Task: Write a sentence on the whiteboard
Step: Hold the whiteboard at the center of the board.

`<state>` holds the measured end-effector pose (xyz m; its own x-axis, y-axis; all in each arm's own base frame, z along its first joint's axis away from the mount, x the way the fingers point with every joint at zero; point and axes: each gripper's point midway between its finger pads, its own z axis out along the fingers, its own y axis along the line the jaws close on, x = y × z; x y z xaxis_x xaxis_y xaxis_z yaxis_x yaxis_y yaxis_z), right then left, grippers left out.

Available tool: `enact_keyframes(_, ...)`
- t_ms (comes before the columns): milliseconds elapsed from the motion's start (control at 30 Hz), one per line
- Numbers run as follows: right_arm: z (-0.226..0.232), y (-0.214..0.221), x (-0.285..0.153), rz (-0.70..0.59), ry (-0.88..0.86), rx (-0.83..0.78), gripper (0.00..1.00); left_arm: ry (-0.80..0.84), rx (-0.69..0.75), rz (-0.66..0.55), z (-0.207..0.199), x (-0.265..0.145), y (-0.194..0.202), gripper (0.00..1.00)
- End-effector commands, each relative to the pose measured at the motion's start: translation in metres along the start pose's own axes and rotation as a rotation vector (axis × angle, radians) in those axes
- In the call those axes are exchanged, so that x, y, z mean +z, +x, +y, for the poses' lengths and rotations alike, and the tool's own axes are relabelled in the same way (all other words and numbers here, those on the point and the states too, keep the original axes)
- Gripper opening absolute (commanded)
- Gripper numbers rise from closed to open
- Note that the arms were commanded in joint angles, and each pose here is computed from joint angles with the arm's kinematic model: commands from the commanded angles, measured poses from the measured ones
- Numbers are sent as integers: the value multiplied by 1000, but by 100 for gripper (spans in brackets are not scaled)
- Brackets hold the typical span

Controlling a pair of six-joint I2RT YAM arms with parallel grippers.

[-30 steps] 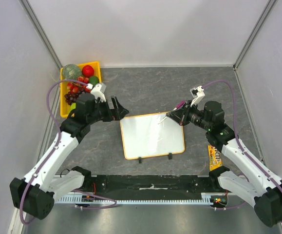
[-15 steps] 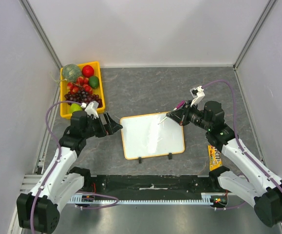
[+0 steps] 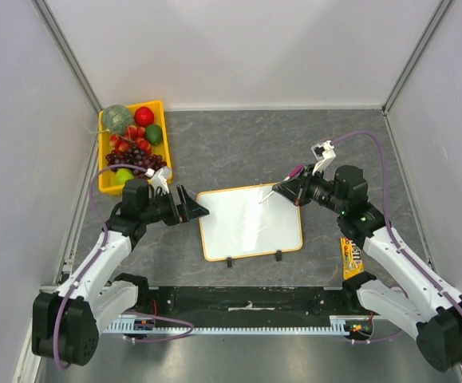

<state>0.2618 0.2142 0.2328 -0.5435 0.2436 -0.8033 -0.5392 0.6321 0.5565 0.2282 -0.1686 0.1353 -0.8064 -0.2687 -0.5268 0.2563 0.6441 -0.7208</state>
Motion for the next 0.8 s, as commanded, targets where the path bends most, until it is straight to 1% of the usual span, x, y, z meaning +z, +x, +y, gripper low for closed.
enact_keyframes(0, 8, -9, -6, -30, -26, -32, 0, 115, 37, 4, -32, -2, -22, 98)
enact_keyframes(267, 12, -12, -12, -52, -32, -49, 0, 86, 122, 40, -43, -6, -46, 98)
enact_keyframes(367, 14, -14, -12, -56, -38, -55, 0, 67, 109, 61, -32, -2, -38, 97)
enact_keyframes(567, 9, -20, -13, -84, -4, -64, 0, 91, 138, 67, -31, -10, -28, 97)
enact_keyframes(767, 8, -23, -11, -81, -2, -75, 0, 120, 122, 80, -34, -9, -28, 97)
